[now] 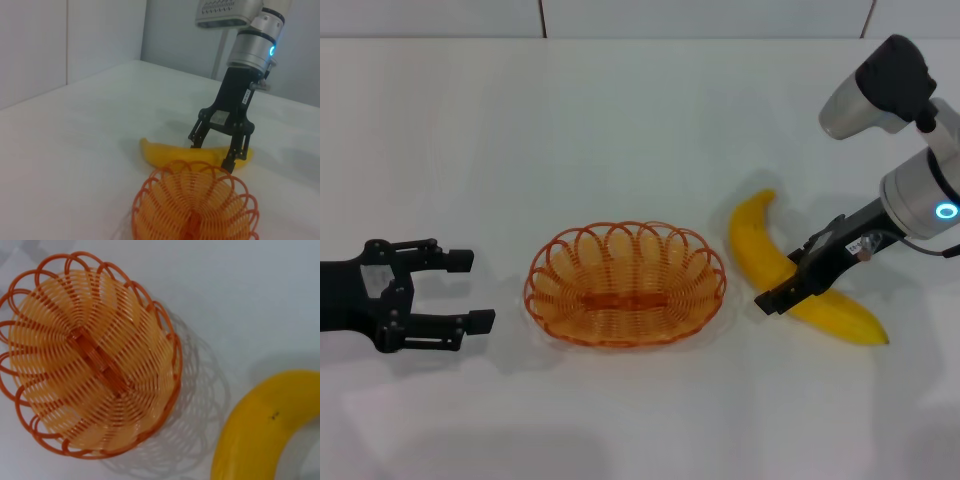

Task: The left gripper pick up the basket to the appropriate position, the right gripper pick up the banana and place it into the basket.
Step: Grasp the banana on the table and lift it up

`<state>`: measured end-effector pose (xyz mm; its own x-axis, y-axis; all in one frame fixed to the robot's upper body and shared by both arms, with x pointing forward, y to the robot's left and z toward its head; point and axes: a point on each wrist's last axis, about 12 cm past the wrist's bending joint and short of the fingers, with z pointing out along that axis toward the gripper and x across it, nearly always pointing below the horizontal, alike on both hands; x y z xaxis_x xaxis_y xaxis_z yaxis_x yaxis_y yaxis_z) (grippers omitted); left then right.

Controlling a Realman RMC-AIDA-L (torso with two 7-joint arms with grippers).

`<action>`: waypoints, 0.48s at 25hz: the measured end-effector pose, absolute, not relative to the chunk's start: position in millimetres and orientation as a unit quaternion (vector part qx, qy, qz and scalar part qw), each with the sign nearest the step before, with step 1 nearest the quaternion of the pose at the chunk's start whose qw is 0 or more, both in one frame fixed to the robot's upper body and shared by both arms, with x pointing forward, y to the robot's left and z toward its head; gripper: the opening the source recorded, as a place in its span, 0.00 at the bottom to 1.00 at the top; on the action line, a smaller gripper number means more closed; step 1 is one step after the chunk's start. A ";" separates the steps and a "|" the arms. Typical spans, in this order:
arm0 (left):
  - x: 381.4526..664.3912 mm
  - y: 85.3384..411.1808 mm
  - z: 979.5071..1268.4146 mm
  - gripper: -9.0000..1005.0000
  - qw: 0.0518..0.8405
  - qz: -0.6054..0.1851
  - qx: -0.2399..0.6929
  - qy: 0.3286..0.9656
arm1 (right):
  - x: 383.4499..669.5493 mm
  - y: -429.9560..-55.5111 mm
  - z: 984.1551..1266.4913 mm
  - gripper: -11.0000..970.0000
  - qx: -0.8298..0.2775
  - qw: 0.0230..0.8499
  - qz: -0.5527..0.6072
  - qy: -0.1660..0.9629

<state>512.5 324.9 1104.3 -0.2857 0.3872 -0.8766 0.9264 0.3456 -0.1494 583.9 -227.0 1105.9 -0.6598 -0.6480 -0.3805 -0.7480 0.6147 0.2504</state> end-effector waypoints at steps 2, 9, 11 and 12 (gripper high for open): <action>512.4 324.9 1104.2 0.85 0.388 -0.347 0.454 0.723 | 584.0 -226.3 1106.3 0.88 -0.393 0.126 0.198 0.889; 512.4 324.9 1104.2 0.85 0.388 -0.348 0.455 0.723 | 583.6 -225.6 1106.8 0.88 -0.393 0.123 0.200 0.889; 512.4 324.9 1104.2 0.85 0.388 -0.348 0.455 0.723 | 583.4 -225.0 1106.6 0.88 -0.394 0.123 0.200 0.889; 512.4 324.9 1104.2 0.85 0.388 -0.348 0.455 0.723 | 583.4 -224.8 1106.6 0.88 -0.394 0.123 0.200 0.888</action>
